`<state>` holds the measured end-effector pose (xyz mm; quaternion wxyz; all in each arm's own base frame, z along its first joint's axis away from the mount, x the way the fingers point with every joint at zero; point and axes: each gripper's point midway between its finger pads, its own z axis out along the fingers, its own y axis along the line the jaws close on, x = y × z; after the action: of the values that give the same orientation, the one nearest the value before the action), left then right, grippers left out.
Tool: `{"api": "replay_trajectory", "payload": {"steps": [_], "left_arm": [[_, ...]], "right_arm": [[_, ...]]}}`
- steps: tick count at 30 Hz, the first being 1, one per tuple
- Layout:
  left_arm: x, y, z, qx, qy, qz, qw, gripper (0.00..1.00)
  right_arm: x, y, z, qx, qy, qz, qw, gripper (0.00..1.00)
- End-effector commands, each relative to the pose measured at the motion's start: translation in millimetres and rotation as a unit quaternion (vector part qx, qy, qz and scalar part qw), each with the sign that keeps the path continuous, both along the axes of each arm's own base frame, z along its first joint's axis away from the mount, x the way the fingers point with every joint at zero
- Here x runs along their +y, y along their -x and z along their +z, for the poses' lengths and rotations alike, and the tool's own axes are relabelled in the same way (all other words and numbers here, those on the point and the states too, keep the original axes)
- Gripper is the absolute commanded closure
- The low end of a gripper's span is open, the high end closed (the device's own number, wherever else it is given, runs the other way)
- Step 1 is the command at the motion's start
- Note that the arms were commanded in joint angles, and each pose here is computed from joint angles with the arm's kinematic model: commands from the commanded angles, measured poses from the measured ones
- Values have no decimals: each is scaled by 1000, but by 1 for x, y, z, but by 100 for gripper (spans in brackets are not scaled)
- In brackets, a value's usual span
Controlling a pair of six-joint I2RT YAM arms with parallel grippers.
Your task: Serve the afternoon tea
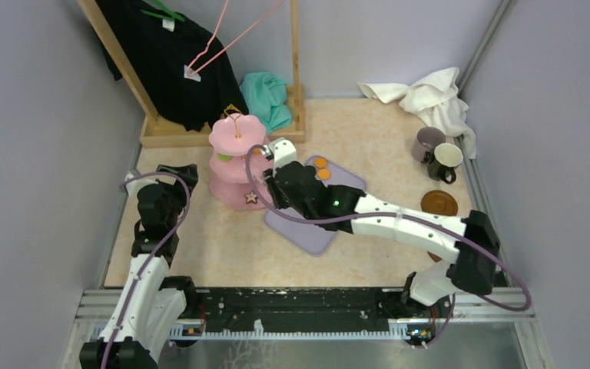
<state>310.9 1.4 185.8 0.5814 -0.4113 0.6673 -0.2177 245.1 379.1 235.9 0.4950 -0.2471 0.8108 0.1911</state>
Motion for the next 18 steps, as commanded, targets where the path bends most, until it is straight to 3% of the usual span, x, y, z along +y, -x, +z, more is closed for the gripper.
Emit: {"api": "replay_trajectory", "payload": {"steps": [1,18], "left_arm": [[3,-3,12,-18,-8,3,1000,1],[-1,-3,8,-20,2,-6,1000,1]], "right_arm": [[-42,4,21,-30,-31,-53,998,70],[-133,-15,-98,56,12,-175,983,69]]}}
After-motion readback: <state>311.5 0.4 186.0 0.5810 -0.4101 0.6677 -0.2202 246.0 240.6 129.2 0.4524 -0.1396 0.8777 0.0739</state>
